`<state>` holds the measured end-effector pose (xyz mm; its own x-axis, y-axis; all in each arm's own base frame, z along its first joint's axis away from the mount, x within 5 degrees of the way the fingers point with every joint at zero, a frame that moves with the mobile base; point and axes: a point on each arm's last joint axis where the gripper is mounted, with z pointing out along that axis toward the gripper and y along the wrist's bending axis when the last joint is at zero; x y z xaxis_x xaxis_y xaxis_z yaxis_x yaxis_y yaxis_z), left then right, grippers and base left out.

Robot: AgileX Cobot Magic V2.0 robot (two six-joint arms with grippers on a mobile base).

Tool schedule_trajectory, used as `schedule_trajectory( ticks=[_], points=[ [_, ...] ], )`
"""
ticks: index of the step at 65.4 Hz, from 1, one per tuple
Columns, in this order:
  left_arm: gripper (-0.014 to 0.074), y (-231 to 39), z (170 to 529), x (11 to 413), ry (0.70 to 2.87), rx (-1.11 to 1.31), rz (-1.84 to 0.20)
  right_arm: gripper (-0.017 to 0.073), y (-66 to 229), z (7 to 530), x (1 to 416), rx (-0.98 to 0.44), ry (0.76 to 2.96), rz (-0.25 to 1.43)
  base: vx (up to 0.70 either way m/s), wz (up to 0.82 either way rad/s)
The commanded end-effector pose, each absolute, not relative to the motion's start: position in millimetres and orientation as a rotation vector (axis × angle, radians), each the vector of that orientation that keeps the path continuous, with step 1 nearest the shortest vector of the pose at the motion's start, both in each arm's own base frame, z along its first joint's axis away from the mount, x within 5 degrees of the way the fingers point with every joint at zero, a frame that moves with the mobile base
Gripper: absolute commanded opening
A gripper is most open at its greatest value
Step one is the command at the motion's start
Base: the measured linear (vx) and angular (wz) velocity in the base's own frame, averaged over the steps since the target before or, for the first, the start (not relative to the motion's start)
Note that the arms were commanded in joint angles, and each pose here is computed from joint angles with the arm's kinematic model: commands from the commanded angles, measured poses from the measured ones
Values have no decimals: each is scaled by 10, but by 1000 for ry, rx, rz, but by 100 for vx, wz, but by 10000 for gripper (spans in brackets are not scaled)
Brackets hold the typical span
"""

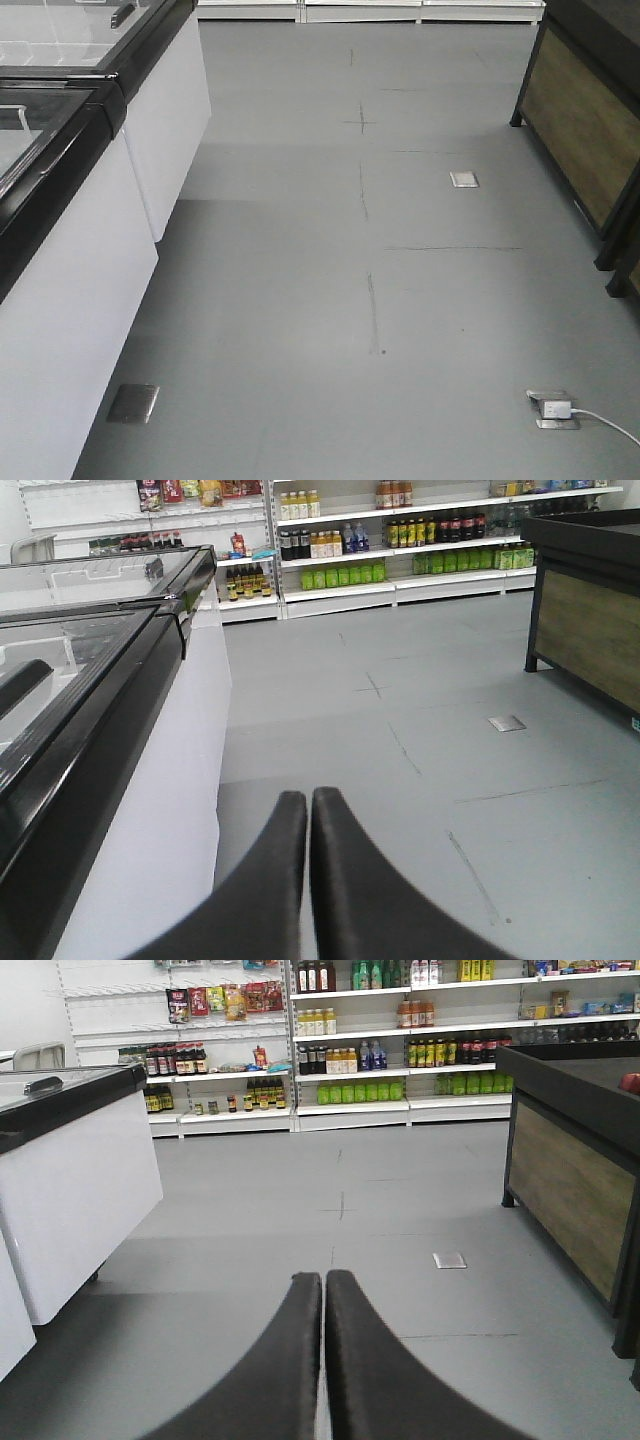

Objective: Left arm holds basket, right arm returns cookies

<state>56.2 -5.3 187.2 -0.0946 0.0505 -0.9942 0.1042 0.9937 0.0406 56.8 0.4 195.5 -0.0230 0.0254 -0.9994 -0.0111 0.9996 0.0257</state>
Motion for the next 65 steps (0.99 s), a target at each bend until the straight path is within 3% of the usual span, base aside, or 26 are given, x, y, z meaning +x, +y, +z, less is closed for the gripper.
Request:
schedule_trajectory(
  ticks=[1,65],
  points=[
    [-6,-58,1935,556,1583,118,-54,-9,8,2033,558,-1,1506,23,0,0],
    [-6,-58,1935,556,1583,118,-54,-9,8,2033,558,-1,1506,23,0,0]
  ],
)
